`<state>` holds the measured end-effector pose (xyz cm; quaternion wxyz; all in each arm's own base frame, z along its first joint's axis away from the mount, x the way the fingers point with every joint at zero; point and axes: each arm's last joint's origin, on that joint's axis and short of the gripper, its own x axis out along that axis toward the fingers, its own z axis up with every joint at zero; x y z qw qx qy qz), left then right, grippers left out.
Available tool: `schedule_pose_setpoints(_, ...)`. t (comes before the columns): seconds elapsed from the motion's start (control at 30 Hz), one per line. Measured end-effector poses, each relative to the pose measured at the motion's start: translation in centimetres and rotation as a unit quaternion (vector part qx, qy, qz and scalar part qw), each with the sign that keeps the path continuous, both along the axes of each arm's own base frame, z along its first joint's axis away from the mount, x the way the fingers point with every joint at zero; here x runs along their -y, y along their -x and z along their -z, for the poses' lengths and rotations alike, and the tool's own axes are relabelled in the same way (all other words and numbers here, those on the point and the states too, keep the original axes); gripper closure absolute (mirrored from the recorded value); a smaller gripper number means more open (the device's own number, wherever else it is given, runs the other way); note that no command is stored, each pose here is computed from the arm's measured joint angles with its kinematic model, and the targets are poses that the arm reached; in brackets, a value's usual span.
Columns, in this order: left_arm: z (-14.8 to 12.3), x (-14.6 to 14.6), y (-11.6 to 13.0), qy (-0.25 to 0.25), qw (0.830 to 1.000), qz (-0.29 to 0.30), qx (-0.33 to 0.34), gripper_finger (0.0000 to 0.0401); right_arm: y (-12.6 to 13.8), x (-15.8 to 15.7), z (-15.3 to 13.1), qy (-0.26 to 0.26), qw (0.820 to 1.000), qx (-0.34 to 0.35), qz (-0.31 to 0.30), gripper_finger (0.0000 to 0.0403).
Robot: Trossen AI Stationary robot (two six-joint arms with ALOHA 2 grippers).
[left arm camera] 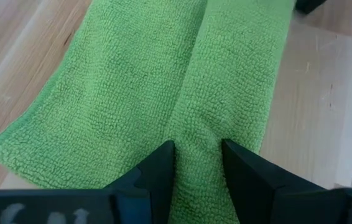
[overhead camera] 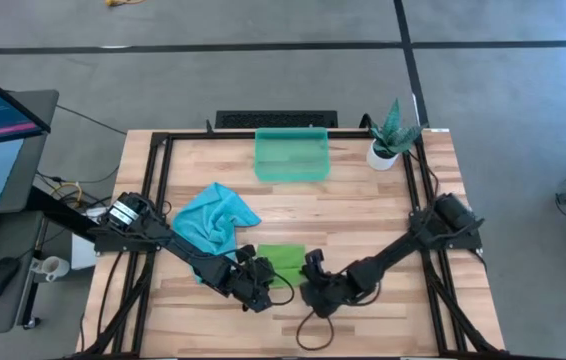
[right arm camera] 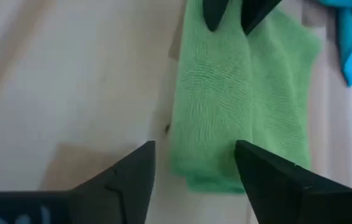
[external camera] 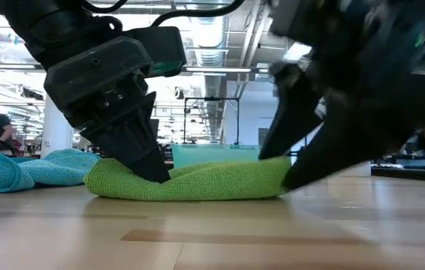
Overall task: Roll microfiber towels into tight, uniform cylinder then place into a basket
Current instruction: Roll the green microfiber cloth
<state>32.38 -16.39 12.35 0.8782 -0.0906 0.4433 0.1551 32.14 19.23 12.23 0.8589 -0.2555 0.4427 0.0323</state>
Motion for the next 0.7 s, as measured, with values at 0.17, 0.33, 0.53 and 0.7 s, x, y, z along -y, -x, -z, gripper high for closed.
schedule_pose_setpoints(0.17,0.0,0.0,0.0,-0.005,1.000,0.008,-0.002,0.0273,-0.9,1.4,1.3,-0.007,0.999,-0.015,0.041,0.0156)
schedule_pose_setpoints(0.33,0.0,0.0,0.0,-0.004,1.000,0.008,-0.002,0.0273,-1.5,2.6,1.5,-0.065,0.993,-0.026,0.094,0.0174)
schedule_pose_setpoints(0.53,0.0,0.0,0.0,0.002,1.000,0.012,-0.007,0.0272,-2.1,3.8,1.6,-0.130,0.981,-0.042,0.137,0.0223)
schedule_pose_setpoints(0.7,0.0,0.0,0.0,0.002,1.000,0.012,-0.007,0.0254,-2.2,4.1,1.7,-0.148,0.976,-0.041,0.154,0.0289)
